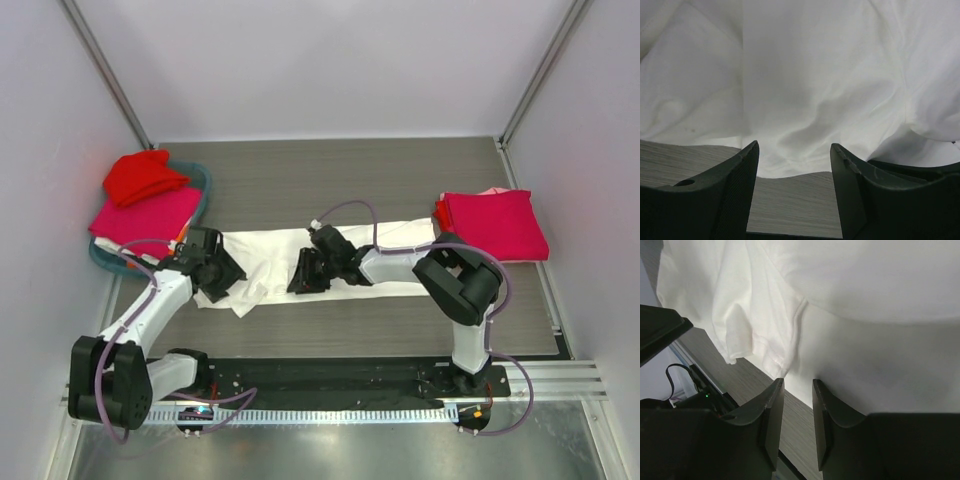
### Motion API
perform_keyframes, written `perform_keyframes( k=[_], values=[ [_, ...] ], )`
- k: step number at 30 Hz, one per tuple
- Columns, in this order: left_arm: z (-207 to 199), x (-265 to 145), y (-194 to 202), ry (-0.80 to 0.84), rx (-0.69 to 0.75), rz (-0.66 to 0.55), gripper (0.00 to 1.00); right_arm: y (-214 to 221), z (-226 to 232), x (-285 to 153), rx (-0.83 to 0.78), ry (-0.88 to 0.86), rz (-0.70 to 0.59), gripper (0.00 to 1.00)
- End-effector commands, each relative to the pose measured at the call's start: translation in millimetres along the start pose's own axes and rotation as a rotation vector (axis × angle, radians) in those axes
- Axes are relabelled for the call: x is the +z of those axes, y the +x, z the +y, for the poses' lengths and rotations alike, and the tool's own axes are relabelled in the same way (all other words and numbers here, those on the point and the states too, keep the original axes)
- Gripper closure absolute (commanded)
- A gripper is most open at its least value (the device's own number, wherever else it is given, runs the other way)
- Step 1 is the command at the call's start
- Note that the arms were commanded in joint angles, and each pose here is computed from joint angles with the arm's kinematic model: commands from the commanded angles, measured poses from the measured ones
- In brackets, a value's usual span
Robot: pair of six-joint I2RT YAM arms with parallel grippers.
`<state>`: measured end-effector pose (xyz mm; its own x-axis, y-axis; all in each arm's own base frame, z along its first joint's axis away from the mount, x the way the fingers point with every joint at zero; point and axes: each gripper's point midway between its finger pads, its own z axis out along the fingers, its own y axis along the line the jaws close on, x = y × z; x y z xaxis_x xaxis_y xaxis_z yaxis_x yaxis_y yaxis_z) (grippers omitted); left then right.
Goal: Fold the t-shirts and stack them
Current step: Fold the tshirt
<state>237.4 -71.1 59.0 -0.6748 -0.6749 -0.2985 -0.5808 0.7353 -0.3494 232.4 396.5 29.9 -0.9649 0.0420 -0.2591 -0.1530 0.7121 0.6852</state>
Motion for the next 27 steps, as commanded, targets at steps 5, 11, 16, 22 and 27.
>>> perform_keyframes(
  k=[5,11,16,22,27],
  values=[
    [-11.6,12.8,9.8,0.060,-0.014,0.045,0.40,-6.6,21.1,12.6,0.047,-0.103,-0.032,0.65],
    [-3.9,26.8,7.2,0.007,-0.008,0.036,0.38,-4.5,21.0,20.0,0.101,-0.113,-0.033,0.63],
    [8.8,43.2,4.2,-0.068,0.026,0.026,0.38,-6.0,18.4,20.1,0.117,-0.102,-0.047,0.82],
    [21.7,45.9,2.7,-0.122,0.057,0.010,0.39,-4.9,13.3,6.0,0.102,-0.066,-0.035,0.99],
    [24.7,43.8,2.0,-0.124,0.060,-0.003,0.39,-5.9,8.3,-4.9,0.103,-0.054,-0.019,0.99]
  ],
)
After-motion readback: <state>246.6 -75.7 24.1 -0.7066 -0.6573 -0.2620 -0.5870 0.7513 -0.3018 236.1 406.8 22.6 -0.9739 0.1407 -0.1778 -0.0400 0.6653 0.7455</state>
